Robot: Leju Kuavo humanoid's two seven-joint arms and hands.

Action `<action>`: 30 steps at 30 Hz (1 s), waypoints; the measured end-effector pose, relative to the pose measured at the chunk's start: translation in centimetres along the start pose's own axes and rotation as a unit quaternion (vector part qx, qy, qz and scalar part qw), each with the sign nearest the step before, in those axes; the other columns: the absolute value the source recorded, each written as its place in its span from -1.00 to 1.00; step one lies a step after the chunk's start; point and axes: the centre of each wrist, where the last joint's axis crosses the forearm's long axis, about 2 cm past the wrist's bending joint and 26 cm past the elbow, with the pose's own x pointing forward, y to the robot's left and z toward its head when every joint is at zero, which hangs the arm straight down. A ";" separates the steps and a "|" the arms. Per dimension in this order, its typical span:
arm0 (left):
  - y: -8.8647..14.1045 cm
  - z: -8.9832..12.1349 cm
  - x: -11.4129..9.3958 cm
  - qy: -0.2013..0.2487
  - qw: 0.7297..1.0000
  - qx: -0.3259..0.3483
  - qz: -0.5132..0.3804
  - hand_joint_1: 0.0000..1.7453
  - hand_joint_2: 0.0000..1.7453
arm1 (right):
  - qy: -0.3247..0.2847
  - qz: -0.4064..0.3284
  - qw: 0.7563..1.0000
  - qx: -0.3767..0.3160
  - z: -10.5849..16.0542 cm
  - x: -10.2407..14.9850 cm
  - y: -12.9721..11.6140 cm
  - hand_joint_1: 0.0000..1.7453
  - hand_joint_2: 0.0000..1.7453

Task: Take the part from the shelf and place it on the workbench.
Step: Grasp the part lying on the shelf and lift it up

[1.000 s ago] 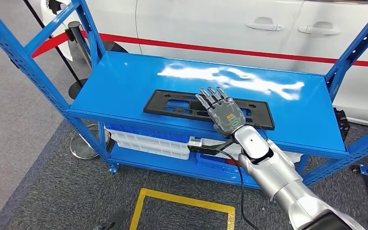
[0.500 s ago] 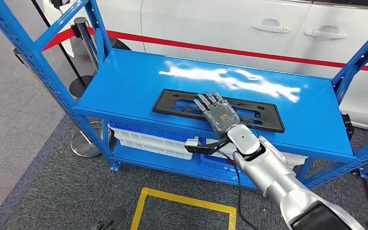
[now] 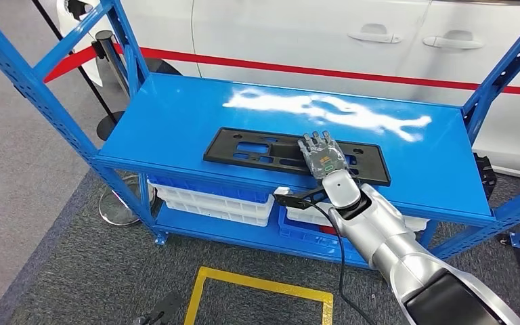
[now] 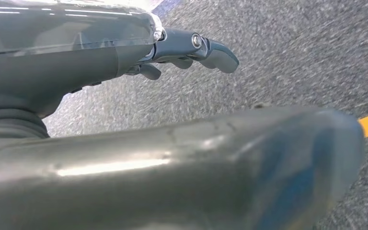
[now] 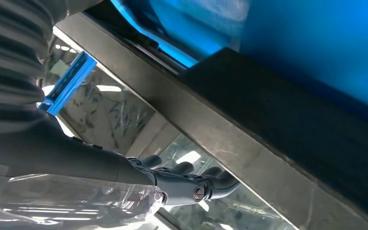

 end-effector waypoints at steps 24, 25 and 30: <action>0.2 0.0 0.2 -0.004 1.000 0.003 0.006 -1.00 -1.00 | -0.017 0.018 0.998 0.063 -0.4 -1.5 -0.7 0.83 1.00; 0.1 0.0 0.2 -0.004 1.000 0.003 0.007 -1.00 -1.00 | -0.019 0.018 0.998 0.059 -0.3 -1.4 -0.7 0.86 1.00; 0.1 0.0 0.1 -0.006 1.000 0.002 0.009 -1.00 -1.00 | -0.045 -0.030 0.998 0.015 -0.3 -1.2 -0.7 0.98 1.00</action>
